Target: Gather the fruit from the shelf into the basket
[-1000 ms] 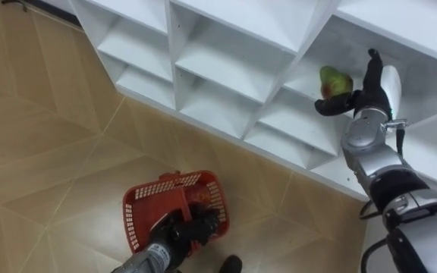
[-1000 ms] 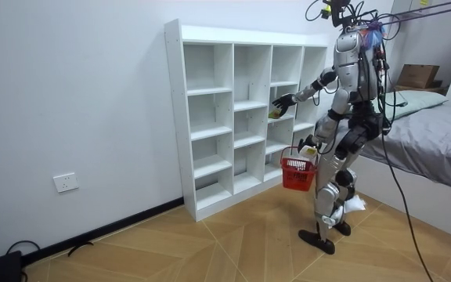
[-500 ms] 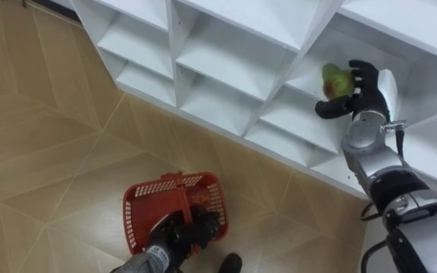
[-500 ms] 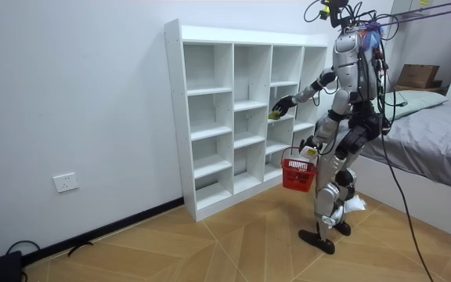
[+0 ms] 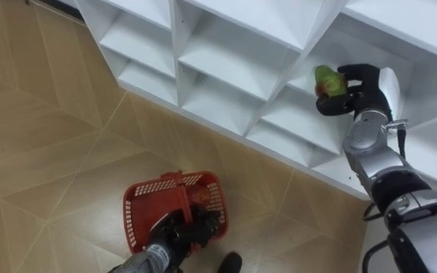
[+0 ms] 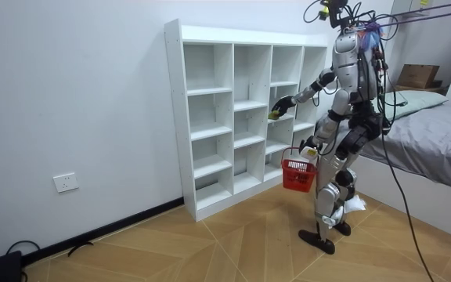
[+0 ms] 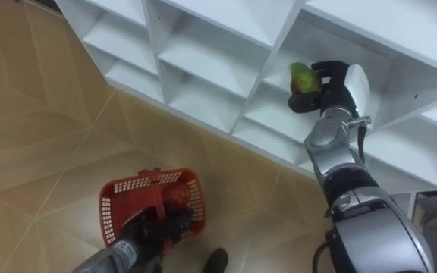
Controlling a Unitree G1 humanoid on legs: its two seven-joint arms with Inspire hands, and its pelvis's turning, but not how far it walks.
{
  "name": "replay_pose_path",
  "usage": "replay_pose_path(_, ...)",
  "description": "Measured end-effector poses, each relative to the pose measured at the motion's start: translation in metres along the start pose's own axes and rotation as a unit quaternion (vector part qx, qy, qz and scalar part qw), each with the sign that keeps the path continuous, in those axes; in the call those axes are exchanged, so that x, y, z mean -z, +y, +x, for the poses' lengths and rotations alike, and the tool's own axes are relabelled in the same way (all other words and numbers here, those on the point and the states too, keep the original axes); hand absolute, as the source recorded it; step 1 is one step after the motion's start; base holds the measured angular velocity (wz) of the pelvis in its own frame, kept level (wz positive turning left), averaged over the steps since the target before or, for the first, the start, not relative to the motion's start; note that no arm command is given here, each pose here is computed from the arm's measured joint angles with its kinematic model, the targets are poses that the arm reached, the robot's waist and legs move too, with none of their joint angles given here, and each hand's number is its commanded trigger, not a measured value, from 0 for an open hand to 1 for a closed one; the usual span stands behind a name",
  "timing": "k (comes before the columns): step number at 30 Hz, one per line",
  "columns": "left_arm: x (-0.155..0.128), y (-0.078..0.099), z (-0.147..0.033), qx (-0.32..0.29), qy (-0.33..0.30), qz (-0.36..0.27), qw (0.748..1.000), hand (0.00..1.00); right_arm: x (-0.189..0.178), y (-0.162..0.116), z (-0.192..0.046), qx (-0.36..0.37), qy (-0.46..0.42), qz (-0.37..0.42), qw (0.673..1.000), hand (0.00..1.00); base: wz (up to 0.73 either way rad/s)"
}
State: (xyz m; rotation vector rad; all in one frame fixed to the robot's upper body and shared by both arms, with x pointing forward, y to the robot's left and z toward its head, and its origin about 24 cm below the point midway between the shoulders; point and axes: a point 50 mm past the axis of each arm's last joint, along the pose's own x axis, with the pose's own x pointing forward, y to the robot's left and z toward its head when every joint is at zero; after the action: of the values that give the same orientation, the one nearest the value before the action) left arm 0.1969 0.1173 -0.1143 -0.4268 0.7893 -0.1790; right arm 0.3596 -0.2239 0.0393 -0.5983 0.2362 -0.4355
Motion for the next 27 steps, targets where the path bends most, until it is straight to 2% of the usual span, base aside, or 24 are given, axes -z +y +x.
replay_pose_path(13, -0.0024, 0.004, -0.0017, 0.003, -0.004, 0.006, 1.0, 1.0, -0.0005, -0.0035, 0.0005, 0.021, -0.005, 0.004, 1.0, 1.0, 0.03)
replay_pose_path(27, -0.0086, -0.0011, -0.0006, 0.011, -0.017, 0.004, 1.0, 1.0, -0.0016, -0.0038, 0.0007, 0.023, -0.003, 0.023, 0.999, 1.0, 0.0)
